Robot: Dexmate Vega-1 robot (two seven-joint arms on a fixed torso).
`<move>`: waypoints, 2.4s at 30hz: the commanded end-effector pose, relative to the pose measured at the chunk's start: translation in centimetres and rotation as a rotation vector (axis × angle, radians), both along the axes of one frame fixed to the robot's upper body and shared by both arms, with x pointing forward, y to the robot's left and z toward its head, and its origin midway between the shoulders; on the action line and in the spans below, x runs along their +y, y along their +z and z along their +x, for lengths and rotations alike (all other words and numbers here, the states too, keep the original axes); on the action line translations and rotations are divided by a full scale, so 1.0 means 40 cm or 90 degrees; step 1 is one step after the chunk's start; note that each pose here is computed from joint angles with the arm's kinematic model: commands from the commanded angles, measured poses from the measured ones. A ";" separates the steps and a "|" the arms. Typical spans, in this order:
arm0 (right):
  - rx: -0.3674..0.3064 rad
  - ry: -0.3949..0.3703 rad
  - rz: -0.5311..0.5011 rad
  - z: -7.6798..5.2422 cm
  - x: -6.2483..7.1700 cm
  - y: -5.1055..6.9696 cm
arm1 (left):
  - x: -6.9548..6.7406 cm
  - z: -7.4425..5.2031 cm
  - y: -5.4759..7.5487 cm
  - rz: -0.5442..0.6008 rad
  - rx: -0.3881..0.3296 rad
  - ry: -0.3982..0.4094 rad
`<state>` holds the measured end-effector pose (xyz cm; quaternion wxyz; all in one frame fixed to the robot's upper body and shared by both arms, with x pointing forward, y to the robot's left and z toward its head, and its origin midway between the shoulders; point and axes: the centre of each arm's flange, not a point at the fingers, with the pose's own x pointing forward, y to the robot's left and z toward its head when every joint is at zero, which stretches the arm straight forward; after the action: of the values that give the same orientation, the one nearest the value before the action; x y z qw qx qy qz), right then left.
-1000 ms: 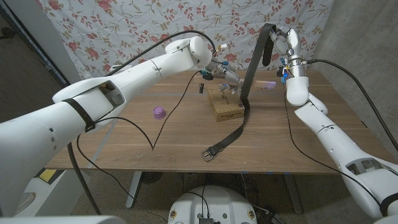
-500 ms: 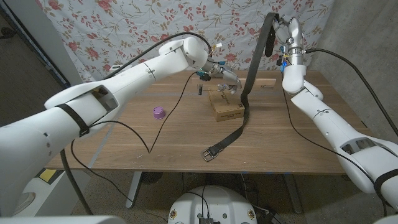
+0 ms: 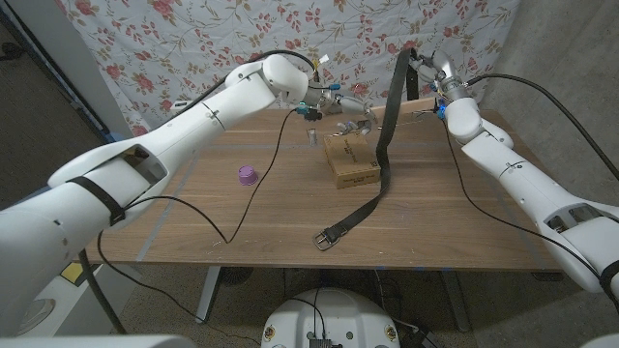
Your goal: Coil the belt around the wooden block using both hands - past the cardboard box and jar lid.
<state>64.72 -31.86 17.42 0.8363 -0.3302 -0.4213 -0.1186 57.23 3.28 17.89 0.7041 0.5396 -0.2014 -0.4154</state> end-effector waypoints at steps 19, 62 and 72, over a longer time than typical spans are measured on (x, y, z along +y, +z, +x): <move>0.292 0.042 0.063 0.097 -0.111 -0.341 | 0.105 -0.015 0.071 -0.133 -0.021 0.017; 0.232 0.668 0.202 -0.144 -0.303 -0.674 | 0.053 0.058 0.138 -0.122 -0.157 0.184; 0.125 0.818 -0.025 -0.230 -0.244 -0.479 | 0.020 0.075 0.139 -0.102 -0.167 0.194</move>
<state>61.70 -46.85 -7.46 0.9341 0.0815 -0.3161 0.1448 59.50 5.42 23.34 0.7744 0.5374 -0.2437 -0.2282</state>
